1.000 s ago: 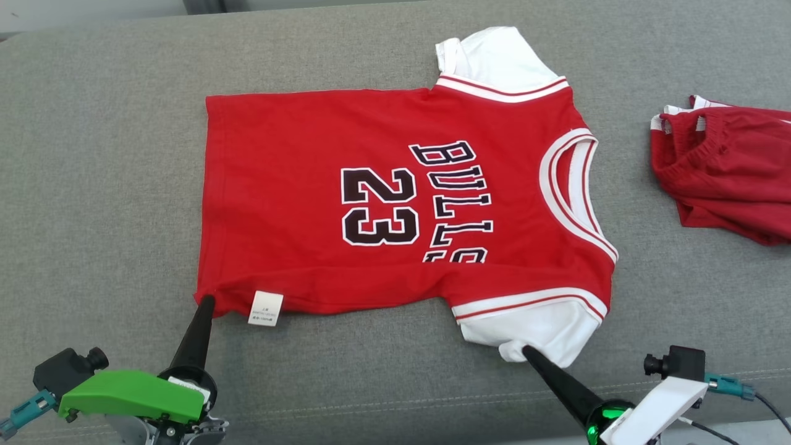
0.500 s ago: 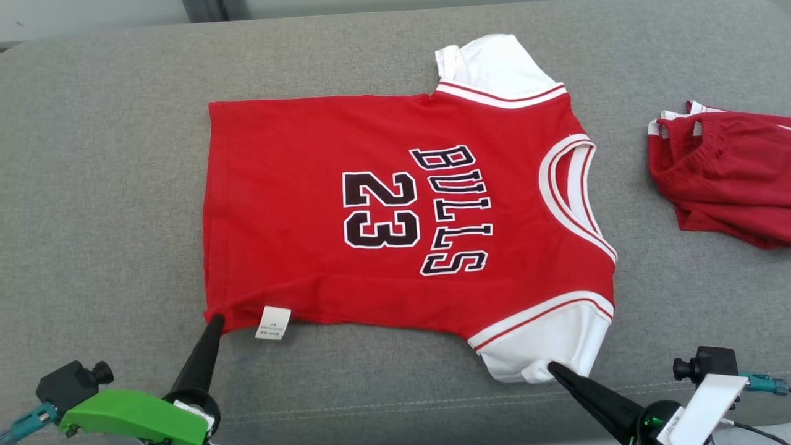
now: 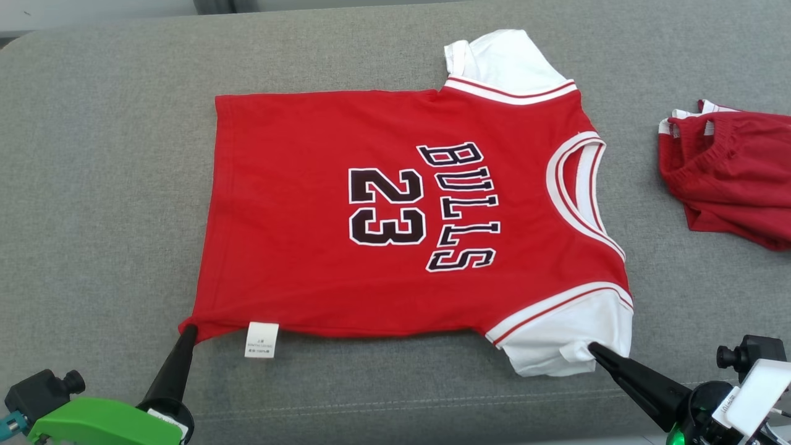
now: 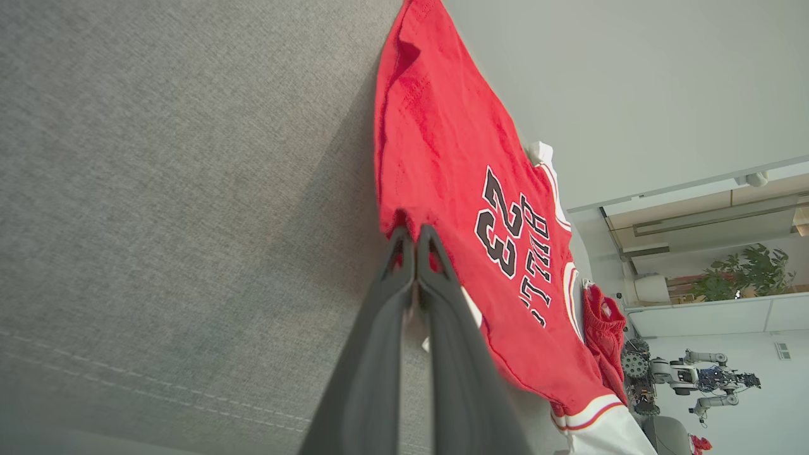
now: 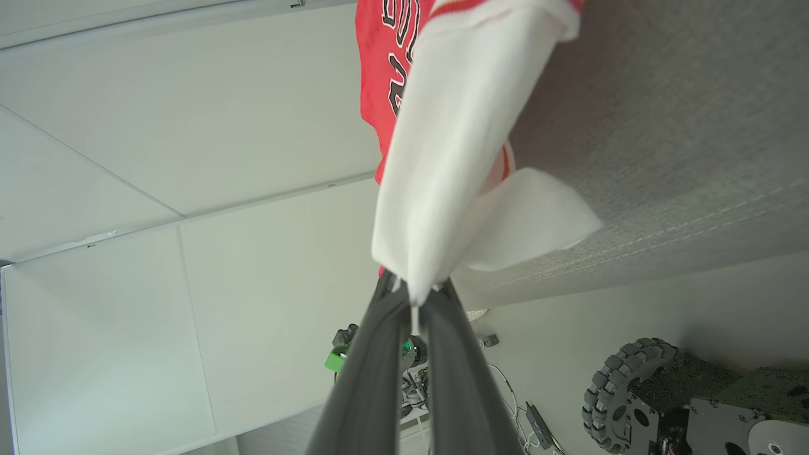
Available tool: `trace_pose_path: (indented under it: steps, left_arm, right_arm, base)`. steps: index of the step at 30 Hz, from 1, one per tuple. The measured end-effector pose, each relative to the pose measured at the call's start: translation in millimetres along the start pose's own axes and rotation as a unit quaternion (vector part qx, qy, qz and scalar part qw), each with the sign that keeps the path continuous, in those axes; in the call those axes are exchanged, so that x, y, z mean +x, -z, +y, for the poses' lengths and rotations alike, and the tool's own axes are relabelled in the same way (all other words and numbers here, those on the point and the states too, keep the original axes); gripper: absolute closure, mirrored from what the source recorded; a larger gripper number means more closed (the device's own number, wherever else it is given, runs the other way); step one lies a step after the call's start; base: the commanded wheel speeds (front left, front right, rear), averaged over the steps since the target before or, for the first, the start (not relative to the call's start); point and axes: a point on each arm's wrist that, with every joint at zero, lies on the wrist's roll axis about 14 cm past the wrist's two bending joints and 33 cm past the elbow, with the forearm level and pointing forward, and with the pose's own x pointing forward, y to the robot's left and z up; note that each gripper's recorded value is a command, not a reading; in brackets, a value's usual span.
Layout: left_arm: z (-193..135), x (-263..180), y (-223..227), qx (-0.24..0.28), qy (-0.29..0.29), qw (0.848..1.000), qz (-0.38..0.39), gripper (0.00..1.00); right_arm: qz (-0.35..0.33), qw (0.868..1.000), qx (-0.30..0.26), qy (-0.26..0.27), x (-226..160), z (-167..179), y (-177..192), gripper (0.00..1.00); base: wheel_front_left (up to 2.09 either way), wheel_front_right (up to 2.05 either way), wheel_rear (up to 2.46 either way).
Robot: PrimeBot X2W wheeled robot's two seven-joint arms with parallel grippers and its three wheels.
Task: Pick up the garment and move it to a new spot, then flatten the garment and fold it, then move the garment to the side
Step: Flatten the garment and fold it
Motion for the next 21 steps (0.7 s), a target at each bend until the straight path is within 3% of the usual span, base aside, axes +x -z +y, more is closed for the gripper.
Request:
trace_pose_path:
  steps: [21]
  left_arm:
    - [-11.0, 17.6, -6.2, 0.026, 0.017, 0.999, 0.038, 1.00]
  right_arm:
    - [-0.045, 0.992, 0.083, -0.081, 12.4, 45.8, -34.4, 1.00]
  base:
    - [0.00, 0.00, 0.00]
